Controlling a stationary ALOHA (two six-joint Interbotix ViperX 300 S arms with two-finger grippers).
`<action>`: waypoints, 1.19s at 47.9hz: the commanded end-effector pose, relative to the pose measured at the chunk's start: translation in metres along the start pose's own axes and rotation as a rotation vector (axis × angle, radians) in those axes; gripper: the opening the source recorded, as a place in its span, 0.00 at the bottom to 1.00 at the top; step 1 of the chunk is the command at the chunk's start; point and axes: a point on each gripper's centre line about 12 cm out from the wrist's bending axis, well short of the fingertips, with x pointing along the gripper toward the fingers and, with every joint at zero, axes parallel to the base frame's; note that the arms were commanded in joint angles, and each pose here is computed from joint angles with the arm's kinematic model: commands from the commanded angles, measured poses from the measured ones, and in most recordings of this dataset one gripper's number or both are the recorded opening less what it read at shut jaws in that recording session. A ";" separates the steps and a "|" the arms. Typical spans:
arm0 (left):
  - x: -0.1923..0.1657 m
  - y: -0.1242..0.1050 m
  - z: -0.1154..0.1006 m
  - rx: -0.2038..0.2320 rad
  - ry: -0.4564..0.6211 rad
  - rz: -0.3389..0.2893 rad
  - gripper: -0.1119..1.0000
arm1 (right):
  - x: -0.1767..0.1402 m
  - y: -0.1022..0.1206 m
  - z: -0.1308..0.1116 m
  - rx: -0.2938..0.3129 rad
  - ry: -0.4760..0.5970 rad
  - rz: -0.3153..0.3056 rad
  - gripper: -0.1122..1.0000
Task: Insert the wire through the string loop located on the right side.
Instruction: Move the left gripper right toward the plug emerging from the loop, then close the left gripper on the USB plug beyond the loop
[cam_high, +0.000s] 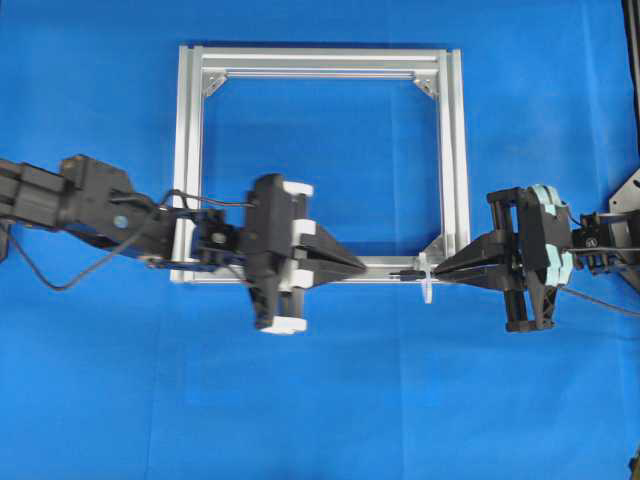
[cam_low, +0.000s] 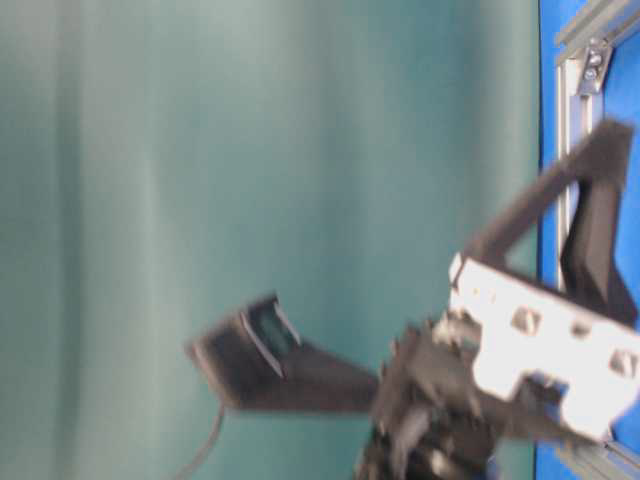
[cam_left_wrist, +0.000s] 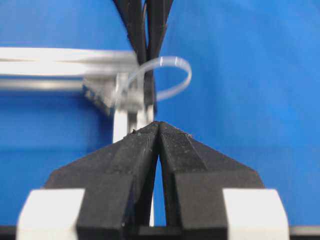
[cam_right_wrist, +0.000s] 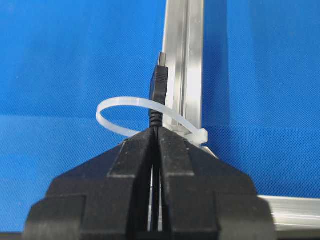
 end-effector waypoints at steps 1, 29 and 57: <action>0.011 -0.005 0.023 0.001 -0.044 -0.010 0.10 | 0.002 0.002 0.008 0.006 -0.027 0.005 0.07; 0.040 -0.007 0.034 0.010 -0.016 -0.013 0.10 | 0.003 0.002 0.009 0.007 -0.028 0.005 0.07; 0.045 -0.006 0.024 0.011 0.005 -0.011 0.87 | 0.003 0.002 0.009 0.007 -0.028 0.005 0.07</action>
